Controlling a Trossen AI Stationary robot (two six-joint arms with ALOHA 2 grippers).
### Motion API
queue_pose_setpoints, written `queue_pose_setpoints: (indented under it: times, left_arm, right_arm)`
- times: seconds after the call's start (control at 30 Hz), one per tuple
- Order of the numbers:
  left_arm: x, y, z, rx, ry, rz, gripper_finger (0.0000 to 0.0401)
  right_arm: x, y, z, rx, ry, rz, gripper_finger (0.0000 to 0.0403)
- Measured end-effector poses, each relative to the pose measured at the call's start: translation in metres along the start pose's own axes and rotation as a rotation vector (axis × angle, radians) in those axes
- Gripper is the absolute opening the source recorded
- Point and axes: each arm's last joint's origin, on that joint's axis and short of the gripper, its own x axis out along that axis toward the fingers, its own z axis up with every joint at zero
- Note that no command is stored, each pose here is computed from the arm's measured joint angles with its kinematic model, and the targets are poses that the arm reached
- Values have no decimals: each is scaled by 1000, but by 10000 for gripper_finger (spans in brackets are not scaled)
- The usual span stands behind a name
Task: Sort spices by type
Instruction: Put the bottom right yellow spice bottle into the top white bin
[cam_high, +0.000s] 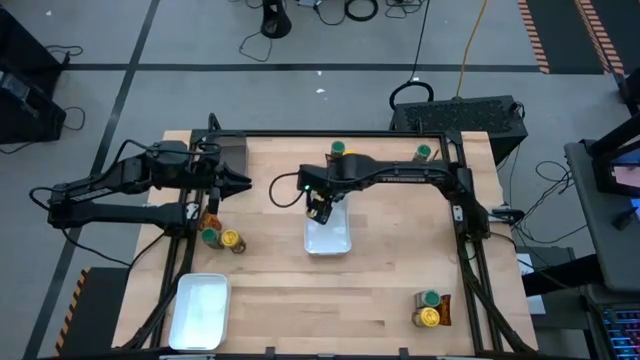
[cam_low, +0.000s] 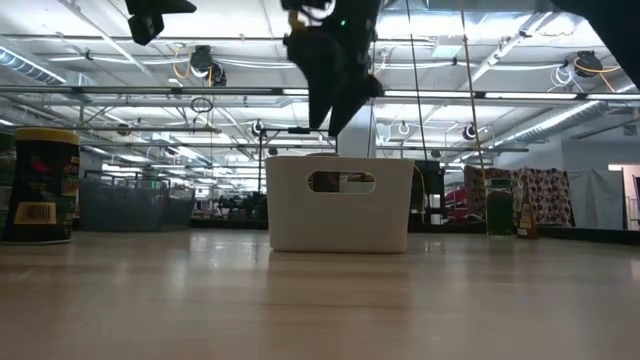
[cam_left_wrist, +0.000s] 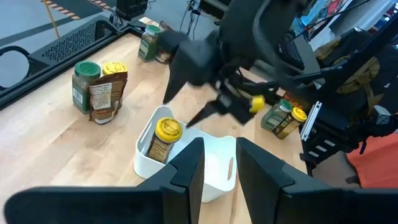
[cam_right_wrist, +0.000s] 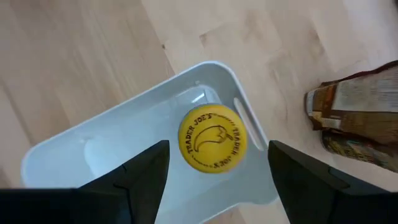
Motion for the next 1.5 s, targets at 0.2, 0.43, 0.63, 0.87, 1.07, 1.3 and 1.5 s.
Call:
queue_pose_setpoints:
  times: [0.2,0.43,0.63,0.87,1.07,1.3,1.5]
  left_arm:
    - [0,0,0,0,-2,0,98]
    - [4,0,0,12,27,-34,98]
    - [15,-3,-3,76,115,-168,98]
    - [31,-7,-6,163,186,-259,98]
    - [53,-14,-3,205,162,-312,98]
    - [80,-34,4,122,84,-424,98]
    - [101,-52,2,13,61,-504,98]
  right_arm:
    - [-38,-12,-3,29,-46,62,255]
    - [-79,-8,-15,14,-104,163,255]
    - [-86,5,-23,16,-86,201,255]
    - [-94,42,-44,3,23,376,255]
    - [-110,81,-83,70,152,376,255]
    - [-129,121,-146,149,345,261,255]
    - [-151,152,-206,232,320,141,255]
